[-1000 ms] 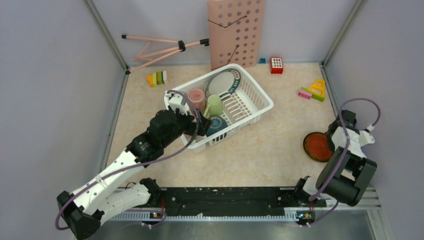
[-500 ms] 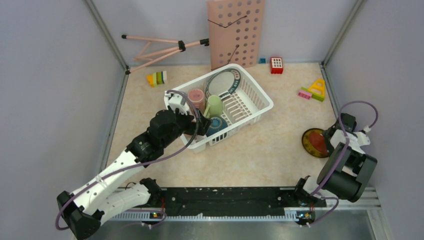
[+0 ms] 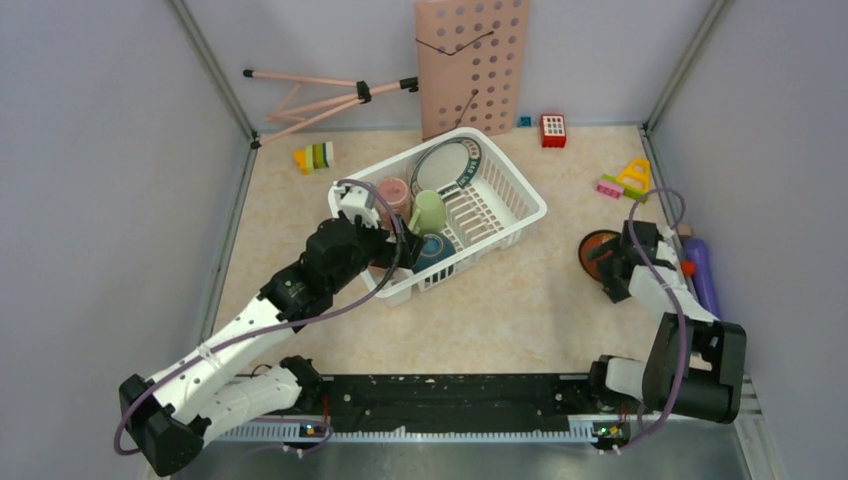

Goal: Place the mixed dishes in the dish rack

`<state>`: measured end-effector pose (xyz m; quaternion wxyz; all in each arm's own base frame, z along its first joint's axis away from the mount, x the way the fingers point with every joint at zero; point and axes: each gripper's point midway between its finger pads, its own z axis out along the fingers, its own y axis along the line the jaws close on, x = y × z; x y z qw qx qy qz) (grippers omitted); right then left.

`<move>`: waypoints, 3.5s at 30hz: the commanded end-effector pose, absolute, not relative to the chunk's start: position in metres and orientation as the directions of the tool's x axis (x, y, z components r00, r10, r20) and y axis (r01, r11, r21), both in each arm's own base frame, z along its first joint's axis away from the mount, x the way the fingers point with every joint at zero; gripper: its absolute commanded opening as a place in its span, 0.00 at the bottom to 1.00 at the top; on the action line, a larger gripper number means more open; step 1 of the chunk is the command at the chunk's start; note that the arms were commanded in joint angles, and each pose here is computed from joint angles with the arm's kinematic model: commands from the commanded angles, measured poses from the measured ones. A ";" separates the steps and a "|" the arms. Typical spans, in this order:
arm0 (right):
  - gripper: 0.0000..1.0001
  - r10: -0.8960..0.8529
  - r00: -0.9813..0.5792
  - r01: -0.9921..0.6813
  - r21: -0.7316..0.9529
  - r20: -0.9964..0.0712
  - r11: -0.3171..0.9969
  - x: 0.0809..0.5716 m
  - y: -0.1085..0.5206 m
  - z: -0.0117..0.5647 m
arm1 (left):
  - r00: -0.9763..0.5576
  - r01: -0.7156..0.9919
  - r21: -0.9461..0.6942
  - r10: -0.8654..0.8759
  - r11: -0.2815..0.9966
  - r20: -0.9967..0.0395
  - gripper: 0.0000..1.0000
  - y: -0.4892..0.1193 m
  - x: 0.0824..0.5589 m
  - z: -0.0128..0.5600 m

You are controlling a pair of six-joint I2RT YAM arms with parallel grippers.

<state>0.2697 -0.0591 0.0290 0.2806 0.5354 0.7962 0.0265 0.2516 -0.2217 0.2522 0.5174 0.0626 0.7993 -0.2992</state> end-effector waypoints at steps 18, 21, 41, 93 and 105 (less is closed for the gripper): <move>0.94 0.840 -0.271 0.871 0.251 -0.471 0.422 0.251 -0.067 0.074 | -0.425 0.408 -0.434 -0.254 0.803 -0.869 0.97 -0.224 0.258 0.257; 0.94 0.854 -0.244 0.876 0.273 -0.460 0.398 0.256 -0.082 0.064 | -0.422 0.410 -0.426 -0.246 0.807 -0.873 0.97 -0.223 0.258 0.257; 0.54 0.871 -0.267 0.925 0.145 -0.413 0.352 0.258 -0.096 0.010 | -0.396 0.409 -0.391 -0.225 0.825 -0.890 0.98 -0.214 0.255 0.257; 0.00 0.489 -0.706 0.156 0.561 -0.513 0.813 0.245 0.064 0.185 | -0.506 0.673 -0.541 -0.220 0.504 -0.834 0.97 -0.299 0.235 0.281; 0.00 0.392 -0.647 -0.089 0.576 -0.654 0.813 0.246 0.081 0.245 | -0.571 0.661 -0.619 -0.251 0.424 -0.782 0.98 -0.320 0.243 0.294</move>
